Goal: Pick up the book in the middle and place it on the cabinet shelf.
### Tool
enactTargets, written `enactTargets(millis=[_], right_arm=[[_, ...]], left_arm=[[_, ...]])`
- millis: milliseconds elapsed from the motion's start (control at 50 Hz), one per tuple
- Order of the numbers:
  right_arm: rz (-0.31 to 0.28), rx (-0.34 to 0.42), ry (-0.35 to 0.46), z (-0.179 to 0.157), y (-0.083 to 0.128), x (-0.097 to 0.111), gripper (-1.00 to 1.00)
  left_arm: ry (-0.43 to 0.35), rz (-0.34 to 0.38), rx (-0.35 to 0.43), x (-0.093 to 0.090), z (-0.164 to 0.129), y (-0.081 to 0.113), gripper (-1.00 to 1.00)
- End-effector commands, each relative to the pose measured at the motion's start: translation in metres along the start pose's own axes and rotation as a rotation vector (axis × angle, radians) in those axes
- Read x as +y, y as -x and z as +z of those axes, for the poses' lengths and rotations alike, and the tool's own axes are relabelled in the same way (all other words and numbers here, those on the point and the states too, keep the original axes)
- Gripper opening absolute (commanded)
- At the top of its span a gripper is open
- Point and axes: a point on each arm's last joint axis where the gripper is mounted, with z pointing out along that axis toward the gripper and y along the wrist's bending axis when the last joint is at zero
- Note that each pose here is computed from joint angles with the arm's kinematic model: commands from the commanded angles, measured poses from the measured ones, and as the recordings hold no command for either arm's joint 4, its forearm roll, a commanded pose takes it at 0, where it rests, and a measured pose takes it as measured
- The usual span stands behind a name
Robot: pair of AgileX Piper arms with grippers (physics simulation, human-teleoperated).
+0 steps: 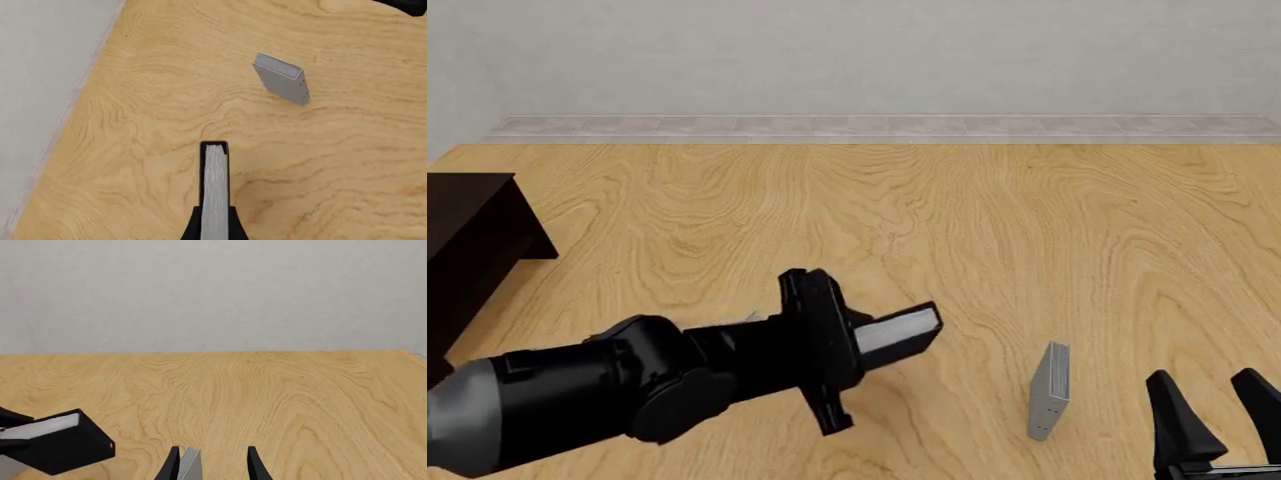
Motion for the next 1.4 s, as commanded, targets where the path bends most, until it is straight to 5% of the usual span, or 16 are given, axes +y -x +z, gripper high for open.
enactTargets(millis=[20,120,420,840,1400], right_arm=[[-0.003,0.0,0.001,0.0,0.0,0.0,1.0],[-0.004,0.001,0.001,0.0,0.0,0.0,1.0],[-0.008,0.003,0.002,0.0,0.0,0.0,1.0],[-0.011,0.002,0.007,0.0,0.0,0.0,1.0],[-0.016,-0.001,0.012,0.0,0.0,0.001,1.0]], left_arm=[[0.098,0.087,-0.085,0.012,-0.027,0.001,-1.0],[0.165,0.149,-0.146,0.016,-0.049,0.002,-1.0],[0.298,0.17,-0.213,0.033,-0.087,0.005,-1.0],[0.47,0.237,-0.197,0.057,-0.135,0.002,-1.0],[0.774,0.284,0.059,0.103,-0.192,-0.03,-1.0]])
